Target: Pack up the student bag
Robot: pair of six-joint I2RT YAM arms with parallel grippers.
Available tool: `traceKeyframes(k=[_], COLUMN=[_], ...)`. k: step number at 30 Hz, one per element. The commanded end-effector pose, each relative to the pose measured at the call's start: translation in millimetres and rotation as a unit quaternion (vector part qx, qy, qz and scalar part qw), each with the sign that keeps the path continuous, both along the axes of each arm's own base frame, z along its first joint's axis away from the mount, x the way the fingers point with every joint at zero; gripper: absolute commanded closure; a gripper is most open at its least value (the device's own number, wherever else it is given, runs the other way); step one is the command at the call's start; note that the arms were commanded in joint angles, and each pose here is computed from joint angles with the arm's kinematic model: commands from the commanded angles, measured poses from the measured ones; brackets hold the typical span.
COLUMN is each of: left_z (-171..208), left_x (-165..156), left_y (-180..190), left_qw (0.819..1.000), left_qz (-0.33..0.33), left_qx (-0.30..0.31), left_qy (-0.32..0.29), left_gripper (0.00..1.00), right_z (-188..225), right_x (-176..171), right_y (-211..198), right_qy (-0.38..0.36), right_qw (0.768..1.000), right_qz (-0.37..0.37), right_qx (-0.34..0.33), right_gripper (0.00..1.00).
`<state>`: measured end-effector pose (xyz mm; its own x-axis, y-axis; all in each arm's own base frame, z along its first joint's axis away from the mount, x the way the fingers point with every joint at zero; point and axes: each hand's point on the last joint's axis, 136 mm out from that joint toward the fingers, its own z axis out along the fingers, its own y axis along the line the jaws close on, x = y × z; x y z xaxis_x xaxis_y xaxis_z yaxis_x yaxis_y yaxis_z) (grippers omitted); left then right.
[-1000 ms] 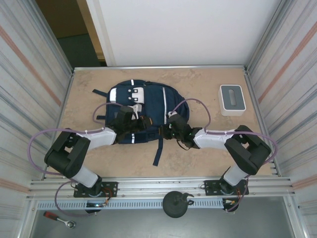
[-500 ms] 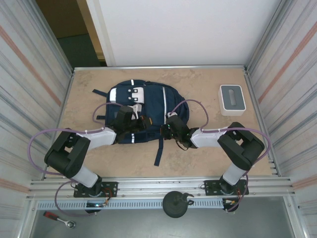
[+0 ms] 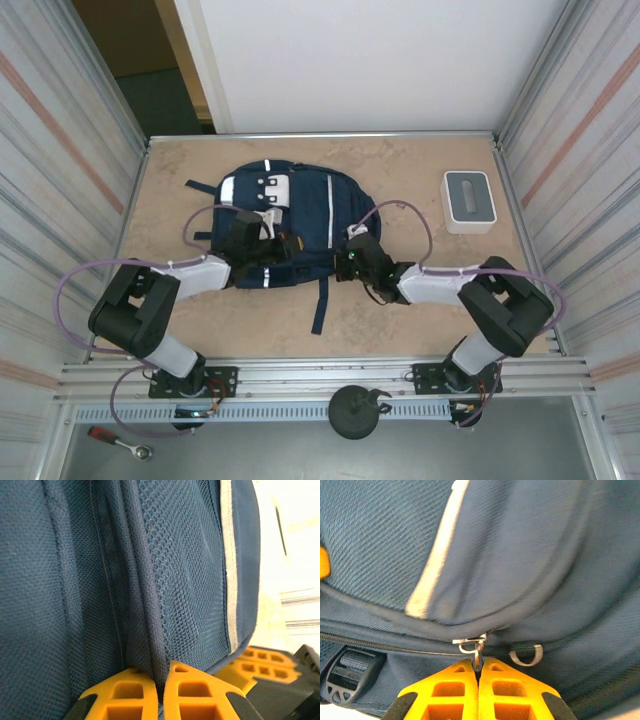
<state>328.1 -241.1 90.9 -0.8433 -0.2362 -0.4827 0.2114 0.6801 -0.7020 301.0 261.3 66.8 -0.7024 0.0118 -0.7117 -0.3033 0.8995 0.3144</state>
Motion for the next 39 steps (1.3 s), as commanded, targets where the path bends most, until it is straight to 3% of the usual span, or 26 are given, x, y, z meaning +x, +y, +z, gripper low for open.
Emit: traceKeyframes(k=[1, 8, 12, 16, 21, 25, 28, 32, 33, 35, 39], left_z=[-2, 2, 16, 41, 72, 73, 60, 40, 37, 27, 6], left_x=[17, 20, 20, 15, 3, -8, -18, -16, -14, -6, 7], left_y=[31, 36, 41, 52, 37, 4, -22, -39, -43, -44, -37], left_qw=[0.998, 0.998, 0.995, 0.98, 0.916, 0.886, 0.829, 0.725, 0.706, 0.679, 0.652], left_qz=[0.036, 0.023, 0.016, 0.012, -0.04, -0.139, -0.237, -0.318, -0.33, -0.349, -0.367], left_qx=[0.043, 0.057, 0.082, 0.148, 0.285, 0.284, 0.326, 0.424, 0.439, 0.467, 0.514], left_qy=[-0.021, -0.026, -0.059, -0.136, -0.28, -0.338, -0.388, -0.441, -0.447, -0.445, -0.421], left_gripper=[1.0, 0.97, 0.61, 0.48, 0.42, 0.41, 0.4, 0.38, 0.37, 0.37, 0.41], right_z=[-2, 17, 36, 55, 61, 51, 46, 48, 47, 44, 38], right_x=[6, 10, 7, 3, 1, 0, 0, 3, 2, 2, -2], right_y=[-39, -47, -38, -30, -29, -26, -34, -47, -48, -50, -52], right_qy=[0.0, -0.012, -0.02, -0.024, -0.021, 0.017, 0.036, 0.038, 0.041, 0.047, 0.055], right_qw=[0.998, 0.998, 0.999, 1.0, 0.999, 0.998, 0.997, 0.998, 0.998, 0.998, 0.997], right_qz=[-0.042, -0.034, -0.007, 0.015, 0.027, 0.053, 0.052, 0.034, 0.033, 0.032, 0.034], right_qx=[-0.046, -0.051, -0.024, 0.0, 0.006, 0.029, 0.034, 0.041, 0.041, 0.042, 0.041], right_gripper=[1.0, 1.0, 1.0, 1.0, 1.0, 1.0, 0.89, 0.83, 0.82, 0.82, 0.79])
